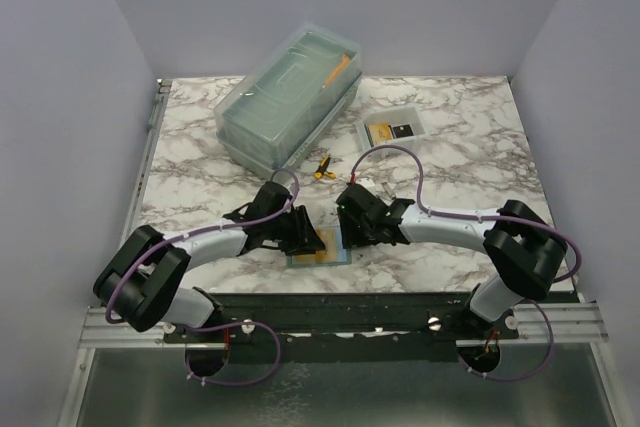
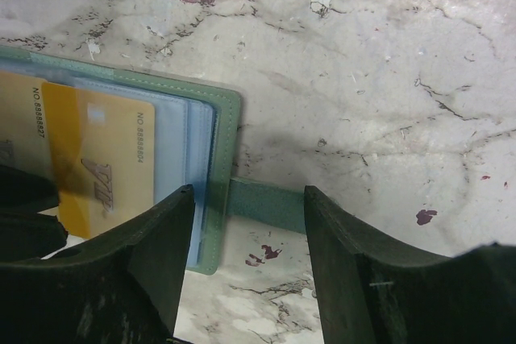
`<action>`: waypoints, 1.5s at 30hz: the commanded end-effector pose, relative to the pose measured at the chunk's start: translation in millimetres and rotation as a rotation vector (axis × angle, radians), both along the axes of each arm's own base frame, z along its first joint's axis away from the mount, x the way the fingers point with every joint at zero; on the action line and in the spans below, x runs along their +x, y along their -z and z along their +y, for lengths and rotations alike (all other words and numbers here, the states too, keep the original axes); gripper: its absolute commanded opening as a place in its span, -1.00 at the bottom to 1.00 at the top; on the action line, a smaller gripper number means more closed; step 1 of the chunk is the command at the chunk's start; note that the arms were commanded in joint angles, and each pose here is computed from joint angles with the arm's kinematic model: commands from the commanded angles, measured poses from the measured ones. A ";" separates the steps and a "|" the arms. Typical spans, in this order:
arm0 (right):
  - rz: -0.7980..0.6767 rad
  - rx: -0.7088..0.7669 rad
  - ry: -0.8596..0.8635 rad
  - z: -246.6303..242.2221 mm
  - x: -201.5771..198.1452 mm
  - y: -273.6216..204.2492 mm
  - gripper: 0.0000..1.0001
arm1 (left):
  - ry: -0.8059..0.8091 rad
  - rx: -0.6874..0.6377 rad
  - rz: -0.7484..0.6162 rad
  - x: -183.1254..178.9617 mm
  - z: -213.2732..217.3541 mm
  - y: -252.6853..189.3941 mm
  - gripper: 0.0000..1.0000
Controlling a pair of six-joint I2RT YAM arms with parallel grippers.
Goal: Put the credit cards into the card holder
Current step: Insert the credit card into the card holder.
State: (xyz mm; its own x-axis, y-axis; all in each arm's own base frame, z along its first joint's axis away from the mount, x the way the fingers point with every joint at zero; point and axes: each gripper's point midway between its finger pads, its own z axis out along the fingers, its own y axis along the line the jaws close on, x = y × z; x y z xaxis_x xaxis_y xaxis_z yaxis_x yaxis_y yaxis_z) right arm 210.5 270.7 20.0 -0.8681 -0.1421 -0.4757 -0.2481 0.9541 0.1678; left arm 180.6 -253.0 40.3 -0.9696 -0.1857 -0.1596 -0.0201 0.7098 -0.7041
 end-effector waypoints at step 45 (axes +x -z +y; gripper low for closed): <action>0.121 0.135 0.001 6.3 -28.2 16.6 0.22 | 0.033 0.014 -0.167 27.8 -31.4 -14.0 -0.01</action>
State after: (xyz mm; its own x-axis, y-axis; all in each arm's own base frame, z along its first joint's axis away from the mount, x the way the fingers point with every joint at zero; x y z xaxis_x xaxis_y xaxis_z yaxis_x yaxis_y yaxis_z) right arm 210.2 271.3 23.5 -0.8681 -0.0820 -0.4895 -0.2301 0.9403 0.2506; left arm 200.4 -276.3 37.6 -0.9555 -0.1476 -0.2553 0.0579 0.7550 -0.6532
